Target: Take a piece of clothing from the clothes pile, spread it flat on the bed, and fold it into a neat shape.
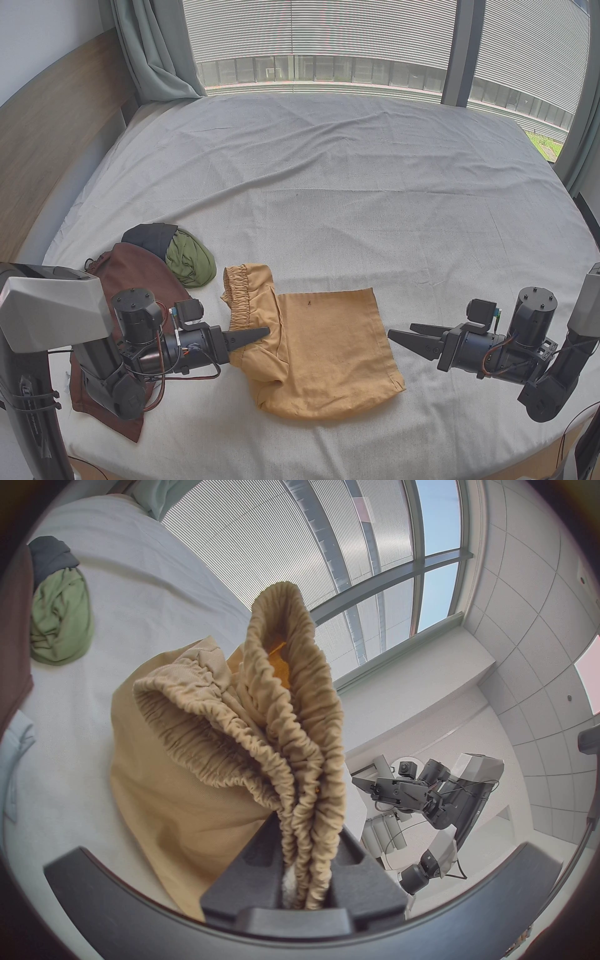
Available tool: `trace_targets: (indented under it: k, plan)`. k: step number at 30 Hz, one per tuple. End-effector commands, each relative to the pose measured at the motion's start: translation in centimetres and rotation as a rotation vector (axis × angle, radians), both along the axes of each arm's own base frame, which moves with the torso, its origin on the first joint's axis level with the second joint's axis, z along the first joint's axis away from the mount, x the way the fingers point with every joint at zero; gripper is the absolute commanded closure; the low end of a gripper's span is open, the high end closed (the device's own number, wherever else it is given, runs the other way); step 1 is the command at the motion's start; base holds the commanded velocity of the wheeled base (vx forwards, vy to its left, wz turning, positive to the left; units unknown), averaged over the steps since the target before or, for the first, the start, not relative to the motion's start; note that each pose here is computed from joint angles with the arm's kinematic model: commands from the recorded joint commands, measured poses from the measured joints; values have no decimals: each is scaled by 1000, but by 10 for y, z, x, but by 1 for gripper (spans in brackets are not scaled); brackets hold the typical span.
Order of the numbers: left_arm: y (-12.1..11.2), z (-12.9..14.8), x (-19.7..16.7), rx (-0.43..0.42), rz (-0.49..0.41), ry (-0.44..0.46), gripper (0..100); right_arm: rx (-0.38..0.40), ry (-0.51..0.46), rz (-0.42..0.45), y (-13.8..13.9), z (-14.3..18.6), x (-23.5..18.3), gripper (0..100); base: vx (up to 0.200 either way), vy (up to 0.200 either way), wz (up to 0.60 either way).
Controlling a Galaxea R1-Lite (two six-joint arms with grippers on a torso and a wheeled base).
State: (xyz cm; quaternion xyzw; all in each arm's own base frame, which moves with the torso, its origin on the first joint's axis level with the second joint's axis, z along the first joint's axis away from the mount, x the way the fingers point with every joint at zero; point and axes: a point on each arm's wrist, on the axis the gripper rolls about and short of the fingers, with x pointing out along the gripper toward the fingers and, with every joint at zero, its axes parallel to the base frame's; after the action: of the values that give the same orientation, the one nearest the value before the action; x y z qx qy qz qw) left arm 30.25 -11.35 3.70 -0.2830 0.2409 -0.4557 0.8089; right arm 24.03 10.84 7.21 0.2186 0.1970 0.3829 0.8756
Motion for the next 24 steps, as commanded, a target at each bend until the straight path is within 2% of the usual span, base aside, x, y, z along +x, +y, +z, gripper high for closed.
trace_targets:
  k: [1,11,18,24]
  plan:
    - [-14,3,1,-16,-37,-13,100,1,-7,-2,-1,1,0,0,0,0,0]
    - [-24,2,11,-57,-47,21,100,6,-26,-30,-7,3,4,0,0,0,0]
    - [-46,-12,16,-56,-98,35,100,9,-36,-41,-9,5,5,0,0,0,0]
    - [-55,-17,17,-70,-115,65,100,11,-40,-52,-12,6,7,0,0,0,0]
